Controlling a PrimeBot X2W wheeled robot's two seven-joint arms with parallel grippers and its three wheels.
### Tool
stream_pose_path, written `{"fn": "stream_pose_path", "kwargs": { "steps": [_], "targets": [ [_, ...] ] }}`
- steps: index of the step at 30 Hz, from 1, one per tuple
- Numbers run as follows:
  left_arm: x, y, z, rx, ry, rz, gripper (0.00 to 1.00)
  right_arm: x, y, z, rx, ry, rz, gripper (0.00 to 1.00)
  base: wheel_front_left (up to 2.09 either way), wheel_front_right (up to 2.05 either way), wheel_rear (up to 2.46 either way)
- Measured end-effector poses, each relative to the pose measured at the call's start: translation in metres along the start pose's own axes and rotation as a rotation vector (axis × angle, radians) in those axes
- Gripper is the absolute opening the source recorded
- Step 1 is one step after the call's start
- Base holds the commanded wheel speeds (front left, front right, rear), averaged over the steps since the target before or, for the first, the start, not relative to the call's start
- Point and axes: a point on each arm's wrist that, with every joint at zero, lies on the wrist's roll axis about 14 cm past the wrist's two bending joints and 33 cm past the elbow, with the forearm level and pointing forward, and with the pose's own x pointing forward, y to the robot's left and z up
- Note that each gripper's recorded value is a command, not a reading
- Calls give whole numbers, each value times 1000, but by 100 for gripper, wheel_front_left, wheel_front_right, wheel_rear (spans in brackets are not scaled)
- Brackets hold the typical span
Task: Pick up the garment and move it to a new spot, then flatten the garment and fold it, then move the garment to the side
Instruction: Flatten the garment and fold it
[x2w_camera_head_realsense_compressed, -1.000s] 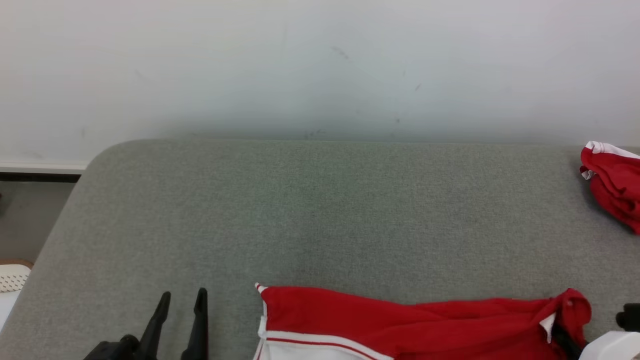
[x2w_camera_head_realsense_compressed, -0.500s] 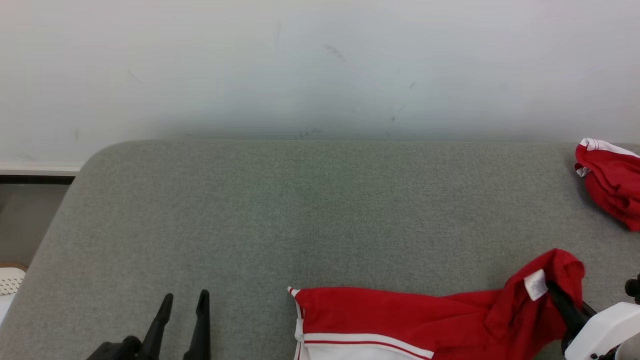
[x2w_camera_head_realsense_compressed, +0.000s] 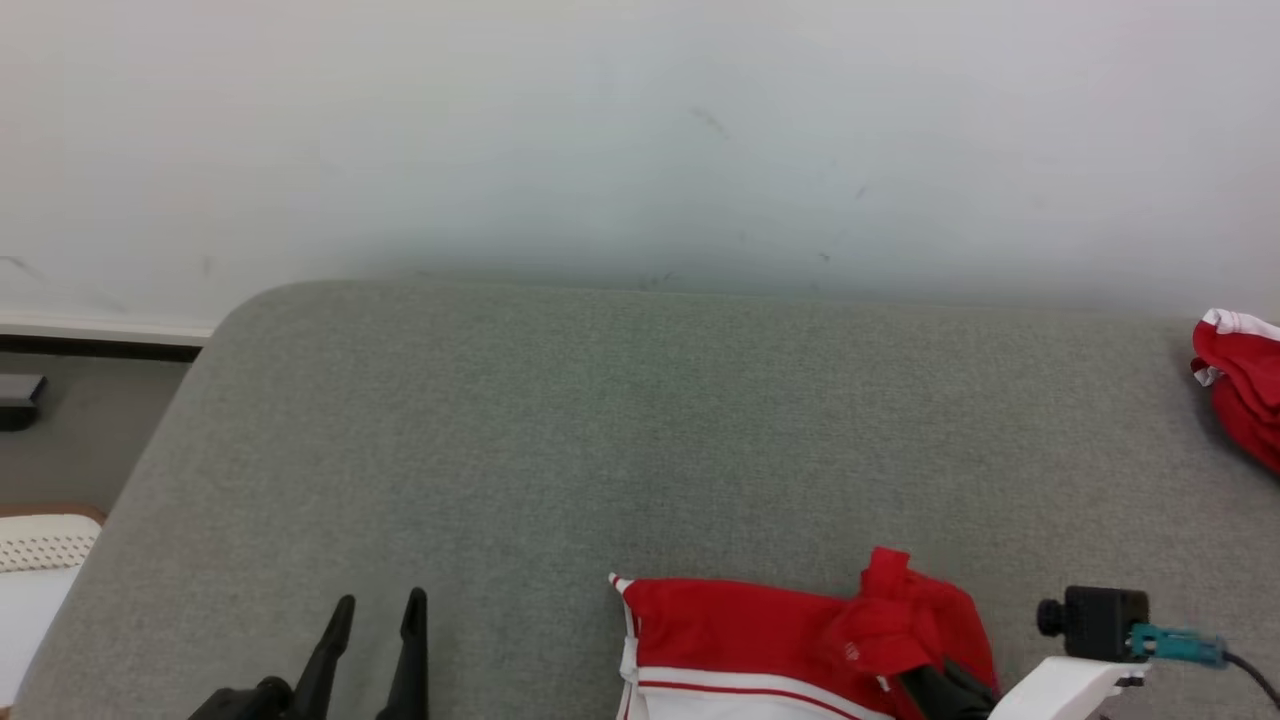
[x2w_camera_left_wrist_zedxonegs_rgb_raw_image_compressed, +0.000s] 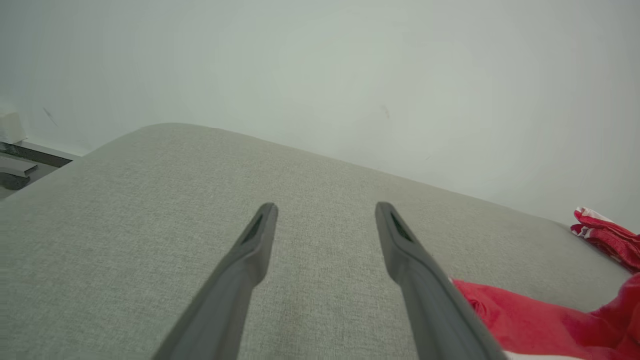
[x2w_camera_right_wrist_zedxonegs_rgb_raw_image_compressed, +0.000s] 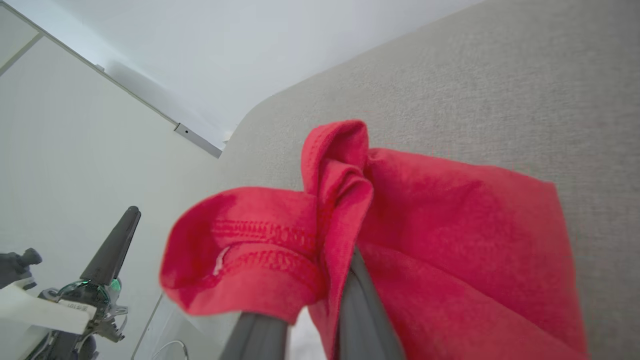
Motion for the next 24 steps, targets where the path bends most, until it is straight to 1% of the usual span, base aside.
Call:
{"fn": "stream_pose_path", "kwargs": {
  "steps": [6, 12, 21, 23, 24],
  "targets": [
    [-9, 13, 2, 0, -7, 44, 100, 22, 24, -31, 1, 73, 70, 0, 0, 0, 0],
    [-21, 29, 7, 1, -22, 102, 100, 45, 49, -55, 14, 113, 149, 0, 0, 0, 0],
    [-36, 46, 11, 6, -34, 159, 100, 67, 70, -93, 47, 211, 212, 0, 0, 0, 0],
    [-37, 49, 12, 7, -37, 166, 100, 70, 72, -101, 56, 229, 217, 37, 0, 0, 0],
    [-38, 49, 12, 7, -36, 169, 100, 71, 72, -105, 57, 238, 214, 49, 0, 0, 0]
  ]
}}
